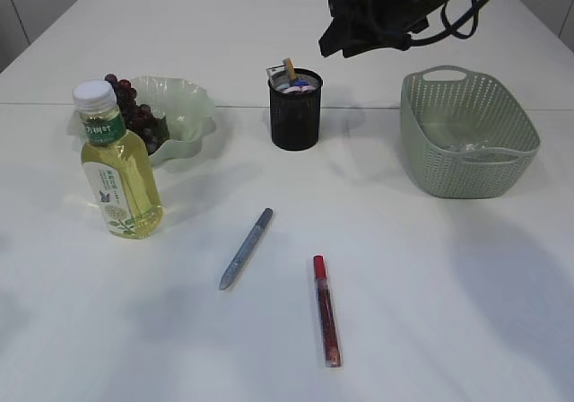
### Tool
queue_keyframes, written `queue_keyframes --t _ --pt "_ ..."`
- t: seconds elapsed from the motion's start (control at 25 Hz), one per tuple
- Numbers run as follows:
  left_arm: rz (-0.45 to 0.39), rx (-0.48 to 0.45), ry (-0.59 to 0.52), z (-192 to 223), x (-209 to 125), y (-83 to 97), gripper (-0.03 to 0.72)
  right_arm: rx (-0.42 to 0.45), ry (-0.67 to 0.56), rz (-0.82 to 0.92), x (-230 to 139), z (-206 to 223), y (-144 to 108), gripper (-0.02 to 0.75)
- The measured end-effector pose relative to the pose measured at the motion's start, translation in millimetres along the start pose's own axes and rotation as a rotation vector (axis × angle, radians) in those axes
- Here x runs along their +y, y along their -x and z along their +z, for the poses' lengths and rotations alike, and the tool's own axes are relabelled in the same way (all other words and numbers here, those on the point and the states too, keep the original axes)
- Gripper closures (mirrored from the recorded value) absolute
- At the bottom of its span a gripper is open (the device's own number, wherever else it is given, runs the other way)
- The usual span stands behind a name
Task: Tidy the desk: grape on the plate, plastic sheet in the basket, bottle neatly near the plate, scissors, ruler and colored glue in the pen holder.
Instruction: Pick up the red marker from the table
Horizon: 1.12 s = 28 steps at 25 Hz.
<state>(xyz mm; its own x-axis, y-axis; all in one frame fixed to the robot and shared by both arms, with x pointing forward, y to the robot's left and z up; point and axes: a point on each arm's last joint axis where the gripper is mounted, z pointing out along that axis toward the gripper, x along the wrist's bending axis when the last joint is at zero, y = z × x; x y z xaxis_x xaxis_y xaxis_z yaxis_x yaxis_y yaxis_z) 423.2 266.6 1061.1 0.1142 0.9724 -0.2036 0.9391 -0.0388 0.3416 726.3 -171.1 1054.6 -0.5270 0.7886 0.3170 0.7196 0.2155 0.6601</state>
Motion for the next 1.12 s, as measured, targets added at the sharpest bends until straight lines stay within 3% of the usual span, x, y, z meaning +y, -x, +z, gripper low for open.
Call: queue_keyframes --t 0.2,0.36,0.84,1.12 --pt "-0.002 -0.003 -0.002 0.0 -0.2 0.3 0.380 -0.143 -0.156 0.045 -2.9 -26.9 -29.7 0.394" --pt "-0.009 -0.017 -0.015 0.0 -1.3 1.5 0.380 -0.207 -0.242 0.052 -8.8 -32.8 -54.3 0.393" --pt "-0.003 -0.020 -0.028 0.0 -2.6 1.8 0.380 -0.277 -0.519 0.053 -79.5 -4.0 -132.9 0.394" --pt "-0.003 -0.020 -0.028 0.0 -2.6 1.8 0.380 -0.309 -0.686 0.096 -137.3 23.8 -155.2 0.393"
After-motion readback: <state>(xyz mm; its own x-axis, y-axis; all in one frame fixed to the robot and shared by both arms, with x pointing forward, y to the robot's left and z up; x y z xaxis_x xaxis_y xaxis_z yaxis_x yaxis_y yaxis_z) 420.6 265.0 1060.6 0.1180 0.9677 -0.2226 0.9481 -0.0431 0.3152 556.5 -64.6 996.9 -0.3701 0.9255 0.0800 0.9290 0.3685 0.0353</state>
